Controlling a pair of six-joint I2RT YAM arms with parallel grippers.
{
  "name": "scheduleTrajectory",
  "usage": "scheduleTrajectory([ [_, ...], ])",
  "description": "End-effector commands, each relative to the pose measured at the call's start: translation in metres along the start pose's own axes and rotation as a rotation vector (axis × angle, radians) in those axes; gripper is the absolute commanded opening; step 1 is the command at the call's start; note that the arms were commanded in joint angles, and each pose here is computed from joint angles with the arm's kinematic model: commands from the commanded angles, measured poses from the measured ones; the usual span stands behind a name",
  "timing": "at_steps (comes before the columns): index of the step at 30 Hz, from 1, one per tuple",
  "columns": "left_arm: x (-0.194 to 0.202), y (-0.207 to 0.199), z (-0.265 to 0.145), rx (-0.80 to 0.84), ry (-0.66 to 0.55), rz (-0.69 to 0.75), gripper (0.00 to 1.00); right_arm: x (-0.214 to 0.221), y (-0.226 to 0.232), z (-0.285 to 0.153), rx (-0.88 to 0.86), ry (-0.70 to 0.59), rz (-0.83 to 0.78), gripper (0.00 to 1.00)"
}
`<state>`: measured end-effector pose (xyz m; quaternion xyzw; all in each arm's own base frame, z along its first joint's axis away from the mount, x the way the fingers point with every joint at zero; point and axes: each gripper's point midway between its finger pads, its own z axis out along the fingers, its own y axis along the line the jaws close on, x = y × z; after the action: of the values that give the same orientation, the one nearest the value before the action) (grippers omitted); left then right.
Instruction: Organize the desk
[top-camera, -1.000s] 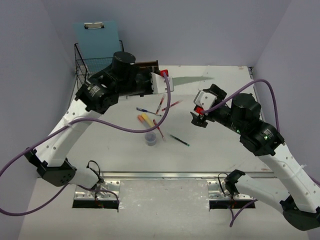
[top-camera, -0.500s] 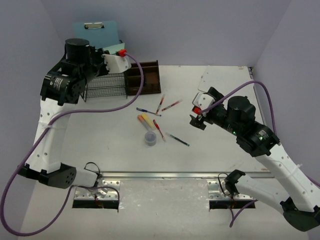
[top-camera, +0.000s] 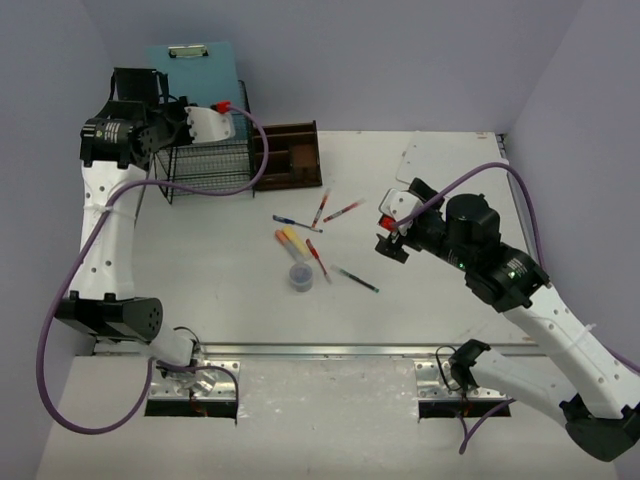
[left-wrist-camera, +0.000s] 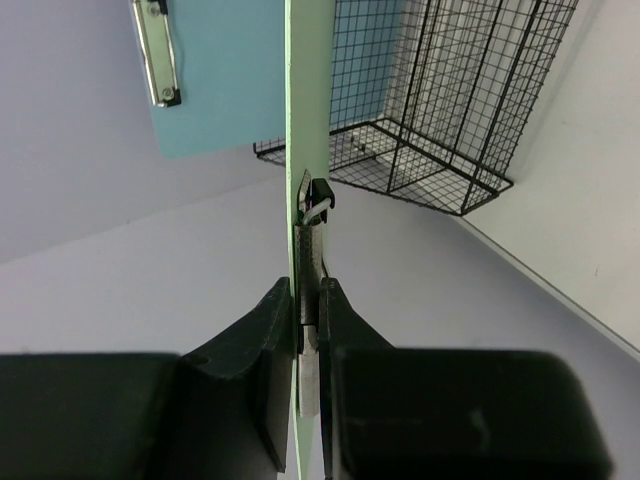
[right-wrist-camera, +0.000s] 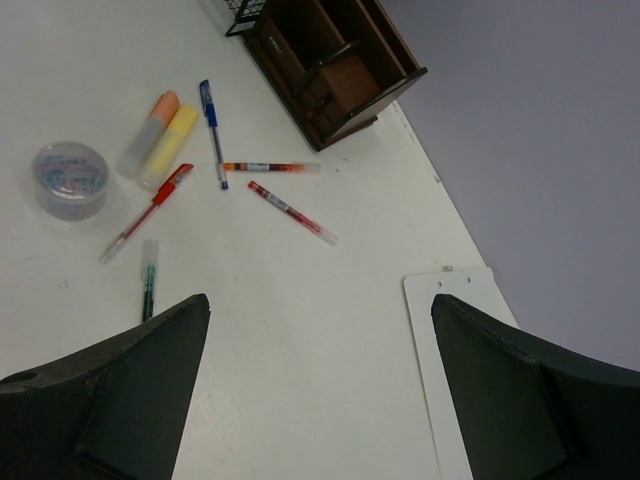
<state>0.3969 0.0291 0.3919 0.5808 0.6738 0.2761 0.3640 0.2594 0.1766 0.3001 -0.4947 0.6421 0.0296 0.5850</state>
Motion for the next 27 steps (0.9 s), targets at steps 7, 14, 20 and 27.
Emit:
scheduleTrajectory([
  [7, -0.019, -0.004, 0.019, 0.011, -0.130, 0.051, 0.00, -0.005, -0.004, 0.006, 0.031, -0.038, 0.004, 0.93],
  [14, -0.018, -0.028, 0.036, 0.084, -0.143, 0.074, 0.00, -0.002, -0.001, 0.011, 0.024, -0.032, 0.005, 0.93],
  [20, -0.007, -0.034, 0.061, 0.108, -0.125, 0.052, 0.00, 0.001, 0.002, 0.013, 0.013, -0.026, 0.007, 0.93],
  [27, -0.006, -0.024, 0.083, 0.134, -0.196, -0.015, 0.00, 0.005, 0.005, 0.017, 0.002, -0.020, 0.008, 0.93],
])
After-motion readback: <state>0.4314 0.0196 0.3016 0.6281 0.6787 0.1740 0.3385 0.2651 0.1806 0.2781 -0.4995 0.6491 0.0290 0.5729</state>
